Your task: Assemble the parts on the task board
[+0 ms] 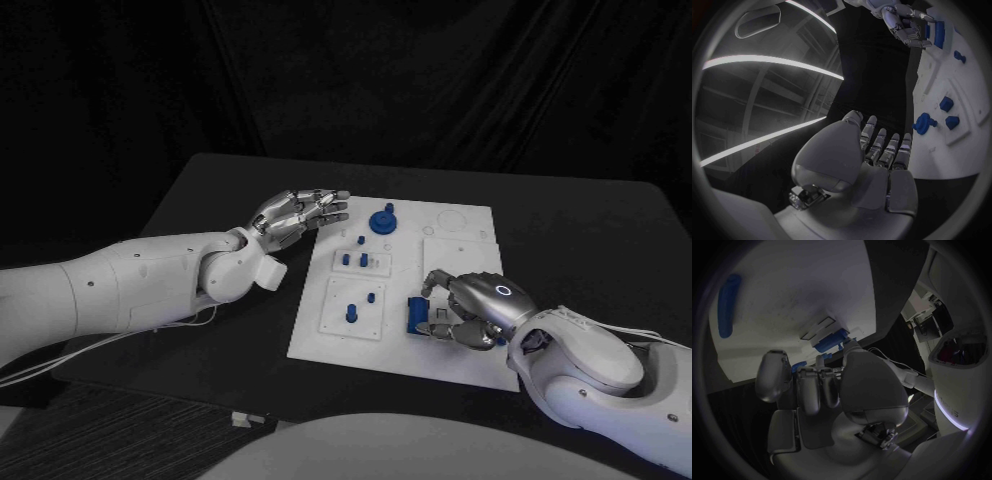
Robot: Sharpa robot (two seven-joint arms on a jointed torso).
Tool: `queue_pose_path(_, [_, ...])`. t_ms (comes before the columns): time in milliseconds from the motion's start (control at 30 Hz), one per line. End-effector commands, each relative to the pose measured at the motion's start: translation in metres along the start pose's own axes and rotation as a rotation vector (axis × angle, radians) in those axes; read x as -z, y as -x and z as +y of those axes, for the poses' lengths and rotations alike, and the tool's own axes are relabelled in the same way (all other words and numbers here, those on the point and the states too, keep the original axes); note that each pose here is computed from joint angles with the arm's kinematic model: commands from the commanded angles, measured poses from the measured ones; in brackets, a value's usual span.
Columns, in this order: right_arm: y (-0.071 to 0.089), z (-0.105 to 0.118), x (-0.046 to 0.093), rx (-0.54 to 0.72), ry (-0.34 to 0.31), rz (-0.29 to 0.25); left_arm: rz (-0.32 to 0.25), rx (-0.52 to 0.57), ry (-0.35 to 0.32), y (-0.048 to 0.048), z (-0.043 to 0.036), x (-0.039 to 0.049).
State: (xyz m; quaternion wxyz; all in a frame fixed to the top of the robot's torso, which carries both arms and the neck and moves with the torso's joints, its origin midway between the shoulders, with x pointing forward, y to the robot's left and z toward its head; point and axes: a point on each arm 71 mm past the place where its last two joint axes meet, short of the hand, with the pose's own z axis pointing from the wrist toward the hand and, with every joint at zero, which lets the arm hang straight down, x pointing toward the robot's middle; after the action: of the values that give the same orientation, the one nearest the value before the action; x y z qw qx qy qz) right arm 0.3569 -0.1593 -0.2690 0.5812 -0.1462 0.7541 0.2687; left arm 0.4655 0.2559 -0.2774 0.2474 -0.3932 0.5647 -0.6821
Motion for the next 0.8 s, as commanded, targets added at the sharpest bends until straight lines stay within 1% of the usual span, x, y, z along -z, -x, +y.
queue_pose_path(33, [0.0, -0.002, 0.003, -0.002, -0.006, -0.018, 0.008, 0.015, -0.012, -0.0013, -0.0003, 0.0001])
queue_pose_path(167, [0.007, -0.004, 0.009, -0.028, 0.007, -0.073, 0.007, 0.014, -0.012, -0.0009, -0.0005, 0.0006])
queue_pose_path(267, [0.019, -0.009, 0.012, -0.059, -0.01, -0.109, 0.005, 0.013, -0.012, -0.0002, -0.0006, 0.001])
queue_pose_path(333, [0.029, -0.016, 0.012, -0.077, -0.048, -0.103, 0.003, 0.012, -0.012, 0.0002, -0.0007, 0.0013])
queue_pose_path(400, [0.04, -0.025, 0.01, -0.094, -0.099, -0.081, 0.002, 0.011, -0.012, 0.0005, -0.0009, 0.0017])
queue_pose_path(467, [0.054, -0.036, 0.007, -0.113, -0.168, -0.034, -0.001, 0.009, -0.018, 0.001, -0.0014, 0.002])
queue_pose_path(500, [0.057, -0.039, 0.006, -0.117, -0.183, -0.023, -0.002, 0.009, -0.019, 0.0012, -0.0016, 0.002])
queue_pose_path(533, [0.067, -0.047, 0.005, -0.127, -0.238, 0.021, -0.006, 0.005, -0.028, 0.0016, -0.0022, 0.0021])
queue_pose_path(567, [0.068, -0.049, 0.004, -0.128, -0.245, 0.027, -0.007, 0.005, -0.029, 0.0016, -0.0023, 0.002])
queue_pose_path(600, [0.075, -0.055, 0.004, -0.125, -0.288, 0.07, -0.01, 0.002, -0.037, 0.0019, -0.0028, 0.002])
queue_pose_path(667, [0.085, -0.064, 0.002, -0.112, -0.351, 0.139, -0.015, -0.002, -0.051, 0.0023, -0.0037, 0.0018])
queue_pose_path(700, [0.087, -0.066, 0.002, -0.11, -0.369, 0.161, -0.016, -0.003, -0.055, 0.0024, -0.004, 0.0017])
queue_pose_path(800, [0.095, -0.077, 0.002, -0.106, -0.434, 0.249, -0.021, -0.007, -0.074, 0.0026, -0.0051, 0.0014])
